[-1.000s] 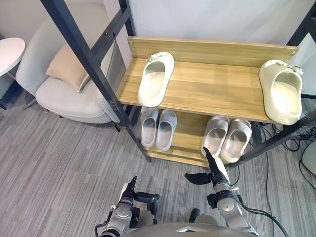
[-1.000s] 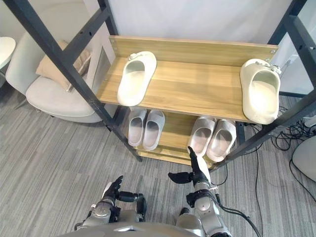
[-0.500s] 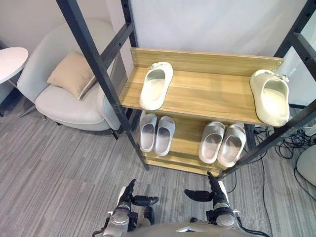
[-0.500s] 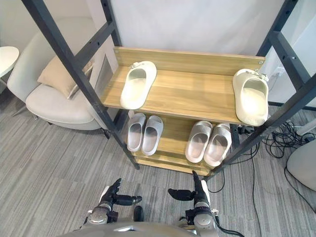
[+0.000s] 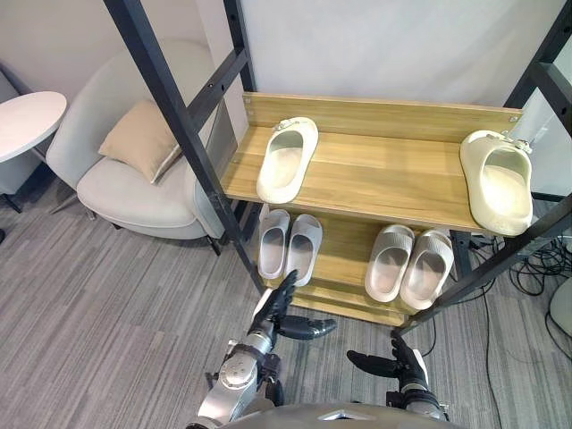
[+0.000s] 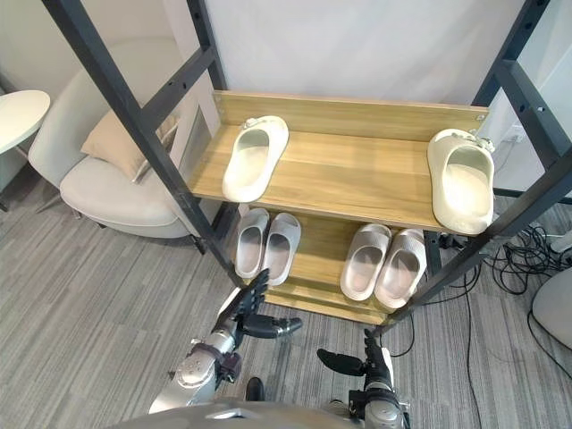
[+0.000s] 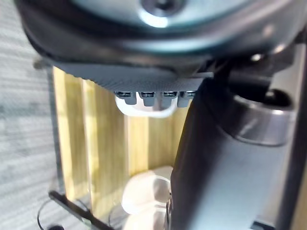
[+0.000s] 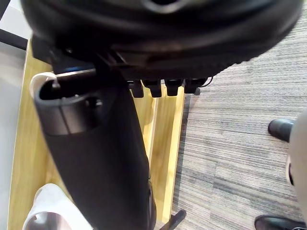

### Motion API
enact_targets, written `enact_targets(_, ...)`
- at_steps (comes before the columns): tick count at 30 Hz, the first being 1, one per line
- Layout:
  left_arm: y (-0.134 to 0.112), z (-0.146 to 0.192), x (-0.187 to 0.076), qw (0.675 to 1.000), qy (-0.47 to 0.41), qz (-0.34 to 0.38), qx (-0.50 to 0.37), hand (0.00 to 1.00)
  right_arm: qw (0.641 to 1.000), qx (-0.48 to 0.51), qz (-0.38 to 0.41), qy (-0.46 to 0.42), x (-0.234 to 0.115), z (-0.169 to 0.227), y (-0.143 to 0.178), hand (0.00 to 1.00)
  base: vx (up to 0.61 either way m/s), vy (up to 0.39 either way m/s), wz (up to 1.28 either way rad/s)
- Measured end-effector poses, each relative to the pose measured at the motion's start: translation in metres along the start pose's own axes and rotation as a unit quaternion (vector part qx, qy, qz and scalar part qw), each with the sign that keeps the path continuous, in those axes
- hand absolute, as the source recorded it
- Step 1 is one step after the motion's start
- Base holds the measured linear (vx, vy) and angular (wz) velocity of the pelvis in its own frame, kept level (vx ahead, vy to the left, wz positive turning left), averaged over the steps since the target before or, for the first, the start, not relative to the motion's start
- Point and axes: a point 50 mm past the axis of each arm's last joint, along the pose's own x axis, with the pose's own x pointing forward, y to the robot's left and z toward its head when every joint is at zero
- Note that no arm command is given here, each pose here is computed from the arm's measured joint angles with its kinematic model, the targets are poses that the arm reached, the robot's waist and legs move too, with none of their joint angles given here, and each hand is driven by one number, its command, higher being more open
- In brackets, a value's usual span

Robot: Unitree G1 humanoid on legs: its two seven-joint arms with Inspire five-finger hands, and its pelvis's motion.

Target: Organize the slippers on the shoe rack

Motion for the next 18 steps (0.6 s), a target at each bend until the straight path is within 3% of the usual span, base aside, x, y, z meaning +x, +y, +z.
enact_targets(3, -0.019, 0.008, 0.000, 0.997, -0.018, -0.065, -0.022, 1.00, 1.000, 0.017, 0.007, 0.006, 0.000, -0.002, 0.000, 1.00, 0.00, 0.000, 0.00)
enact_targets(7, -0.029, 0.022, 0.000, 0.993, -0.046, -0.096, -0.050, 1.00, 1.000, 0.027, 0.014, 0.009, 0.000, -0.004, 0.000, 1.00, 0.00, 0.000, 0.00)
enact_targets(18, -0.053, 0.132, -0.007, 0.947, -0.260, -0.173, -0.079, 1.00, 0.999, 0.034, 0.023, 0.029, -0.002, -0.013, 0.001, 1.00, 0.00, 0.000, 0.00)
